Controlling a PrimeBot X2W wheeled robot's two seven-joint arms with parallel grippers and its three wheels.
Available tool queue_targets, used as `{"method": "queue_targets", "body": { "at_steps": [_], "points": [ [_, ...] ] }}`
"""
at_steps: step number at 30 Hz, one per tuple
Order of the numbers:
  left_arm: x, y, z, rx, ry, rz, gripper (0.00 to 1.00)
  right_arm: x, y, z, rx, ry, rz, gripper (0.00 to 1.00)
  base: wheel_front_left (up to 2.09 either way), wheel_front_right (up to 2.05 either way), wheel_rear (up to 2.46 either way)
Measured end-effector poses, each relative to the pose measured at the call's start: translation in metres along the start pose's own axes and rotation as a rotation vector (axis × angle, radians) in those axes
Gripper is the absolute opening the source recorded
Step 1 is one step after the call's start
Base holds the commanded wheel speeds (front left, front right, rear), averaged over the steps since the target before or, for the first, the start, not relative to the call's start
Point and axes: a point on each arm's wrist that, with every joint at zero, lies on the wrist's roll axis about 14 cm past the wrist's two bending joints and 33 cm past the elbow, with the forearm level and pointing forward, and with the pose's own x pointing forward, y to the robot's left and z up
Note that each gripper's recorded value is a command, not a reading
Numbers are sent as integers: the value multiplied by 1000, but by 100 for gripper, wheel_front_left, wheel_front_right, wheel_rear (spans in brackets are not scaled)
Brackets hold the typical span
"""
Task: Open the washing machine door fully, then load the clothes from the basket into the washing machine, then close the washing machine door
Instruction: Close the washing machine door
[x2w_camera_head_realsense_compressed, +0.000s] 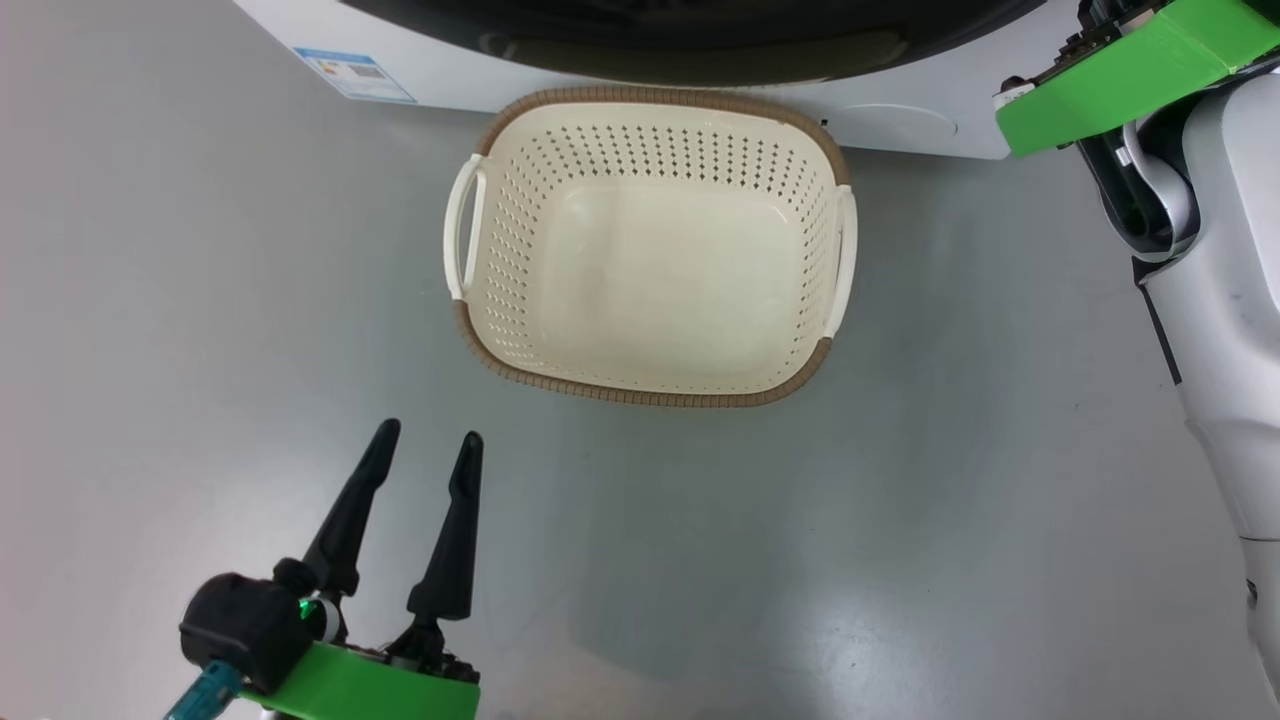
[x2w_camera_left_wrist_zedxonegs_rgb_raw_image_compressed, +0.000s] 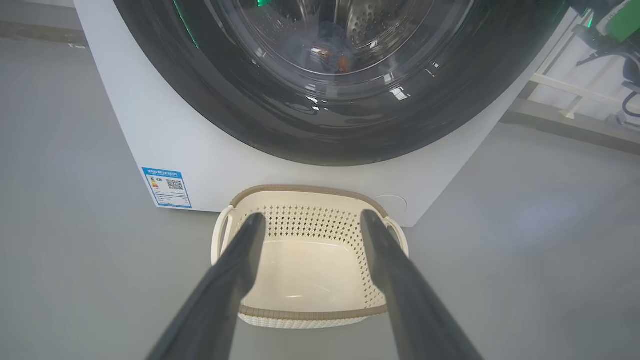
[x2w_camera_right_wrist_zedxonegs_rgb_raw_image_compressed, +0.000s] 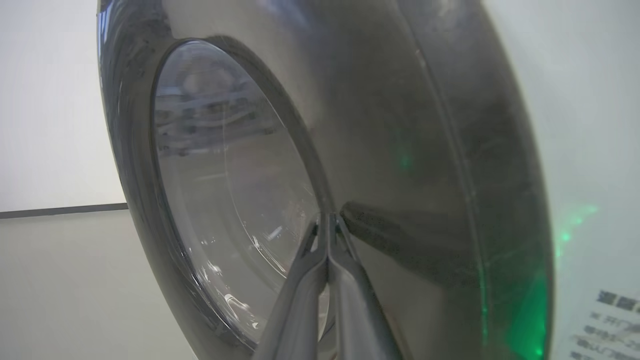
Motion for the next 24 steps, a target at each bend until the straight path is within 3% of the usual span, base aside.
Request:
{"method": "queue_targets", "body": {
  "at_steps": [11,14,15,17,20,22,24],
  "points": [
    [0,-6,8,-5,-24,-20,100,-12,2,22,-24,-13,-4,0,0,0,0],
    [-1,-9,10,-7,-32,-27,100,-26,8,23,-16,4,-1,6,0,0,0],
    [-1,-10,12,-7,-36,-31,100,-31,11,23,-12,12,0,11,0,0,0],
    [-2,-12,15,-9,-44,-38,100,-41,17,24,-9,25,4,36,0,0,0],
    [-5,-13,18,-13,-53,-41,100,-57,26,27,-8,44,12,52,0,0,0],
    [-7,-15,20,-13,-57,-45,100,-68,31,31,-7,50,8,78,0,0,0],
    [-11,-15,20,-14,-57,-45,100,-79,33,38,-11,51,1,95,0,0,0]
  ]
}}
